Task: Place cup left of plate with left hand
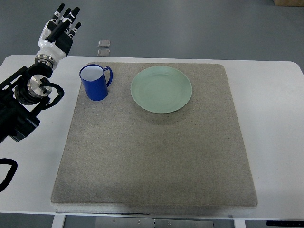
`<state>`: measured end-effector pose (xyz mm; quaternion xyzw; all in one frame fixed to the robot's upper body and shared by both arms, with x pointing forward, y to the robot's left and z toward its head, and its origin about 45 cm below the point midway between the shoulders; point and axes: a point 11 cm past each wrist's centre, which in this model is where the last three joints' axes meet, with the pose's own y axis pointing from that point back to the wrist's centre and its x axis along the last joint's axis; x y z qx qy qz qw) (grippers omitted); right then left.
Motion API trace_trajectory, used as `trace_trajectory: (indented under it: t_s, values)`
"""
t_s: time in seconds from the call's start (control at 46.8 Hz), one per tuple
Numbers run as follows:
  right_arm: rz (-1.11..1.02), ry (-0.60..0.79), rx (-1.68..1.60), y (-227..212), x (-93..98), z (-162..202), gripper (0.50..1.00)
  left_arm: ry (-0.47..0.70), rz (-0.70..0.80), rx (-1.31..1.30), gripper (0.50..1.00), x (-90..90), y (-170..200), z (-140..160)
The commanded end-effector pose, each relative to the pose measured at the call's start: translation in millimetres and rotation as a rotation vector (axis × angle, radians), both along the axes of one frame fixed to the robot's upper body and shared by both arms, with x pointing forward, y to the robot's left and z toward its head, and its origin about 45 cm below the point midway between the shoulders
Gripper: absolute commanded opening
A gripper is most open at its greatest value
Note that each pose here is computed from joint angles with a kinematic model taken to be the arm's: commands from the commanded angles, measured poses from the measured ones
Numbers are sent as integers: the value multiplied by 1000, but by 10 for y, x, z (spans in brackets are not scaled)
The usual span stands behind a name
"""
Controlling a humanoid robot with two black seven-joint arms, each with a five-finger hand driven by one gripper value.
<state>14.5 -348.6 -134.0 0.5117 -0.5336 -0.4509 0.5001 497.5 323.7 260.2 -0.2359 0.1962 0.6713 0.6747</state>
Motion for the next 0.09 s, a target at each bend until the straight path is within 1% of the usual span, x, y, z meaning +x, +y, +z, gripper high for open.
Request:
trace_trajectory:
  t_s: [0.0, 0.064]
  values:
    - [4, 1, 11, 18, -1, -2, 934, 4, 3, -2, 999, -4, 4, -19]
    - [3, 1, 16, 30, -1, -3, 934, 2, 3, -3, 999, 0, 3, -12]
